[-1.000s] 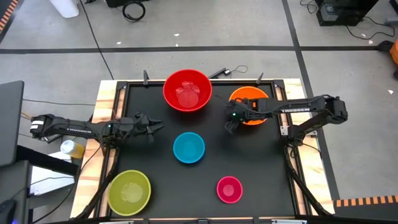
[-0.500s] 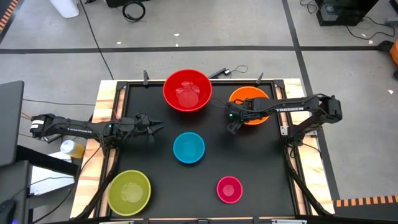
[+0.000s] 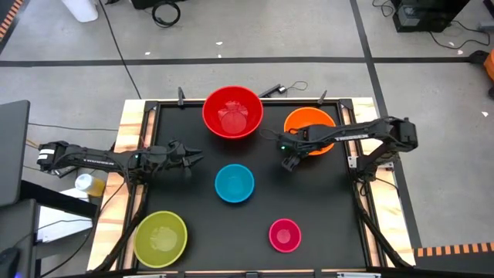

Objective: Nest bowls inside each other
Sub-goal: Stack the orange bowl on top of the red bowl

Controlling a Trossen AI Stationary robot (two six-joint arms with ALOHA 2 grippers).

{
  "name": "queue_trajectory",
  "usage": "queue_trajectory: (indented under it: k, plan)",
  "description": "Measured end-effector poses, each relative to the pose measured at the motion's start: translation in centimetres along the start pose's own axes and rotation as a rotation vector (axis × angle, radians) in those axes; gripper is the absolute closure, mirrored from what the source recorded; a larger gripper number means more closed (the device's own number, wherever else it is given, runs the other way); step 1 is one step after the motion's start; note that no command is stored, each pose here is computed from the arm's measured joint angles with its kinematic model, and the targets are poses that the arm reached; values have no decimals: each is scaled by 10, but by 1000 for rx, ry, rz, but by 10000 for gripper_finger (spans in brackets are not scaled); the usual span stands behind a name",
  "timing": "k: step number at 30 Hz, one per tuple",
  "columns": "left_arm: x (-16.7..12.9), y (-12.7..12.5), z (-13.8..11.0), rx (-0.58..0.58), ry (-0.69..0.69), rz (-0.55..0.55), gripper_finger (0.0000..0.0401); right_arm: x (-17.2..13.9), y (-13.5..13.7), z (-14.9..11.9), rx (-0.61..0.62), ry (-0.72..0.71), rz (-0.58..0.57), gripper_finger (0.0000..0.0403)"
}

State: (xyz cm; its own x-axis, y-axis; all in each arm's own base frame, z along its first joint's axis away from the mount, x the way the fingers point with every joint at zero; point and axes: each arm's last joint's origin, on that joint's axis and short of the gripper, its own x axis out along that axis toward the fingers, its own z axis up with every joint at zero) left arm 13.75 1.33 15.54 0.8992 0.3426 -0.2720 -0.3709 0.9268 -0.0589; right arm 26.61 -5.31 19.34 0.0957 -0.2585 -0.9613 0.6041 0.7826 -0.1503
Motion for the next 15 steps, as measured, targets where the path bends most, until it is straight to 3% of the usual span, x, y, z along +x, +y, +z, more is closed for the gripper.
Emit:
queue_trajectory:
  k: [5, 10, 15]
  plan:
    - [0, 0, 0, -7, 0, 0, 284, 14, -4, 3, -44, 75, -111, 241]
    - [0, 2, 1, 12, -13, 72, 284, 10, -4, 10, -146, 157, -157, 380]
    - [0, 5, 2, 3, -27, 99, 284, -21, 2, 29, -231, 52, -269, 382]
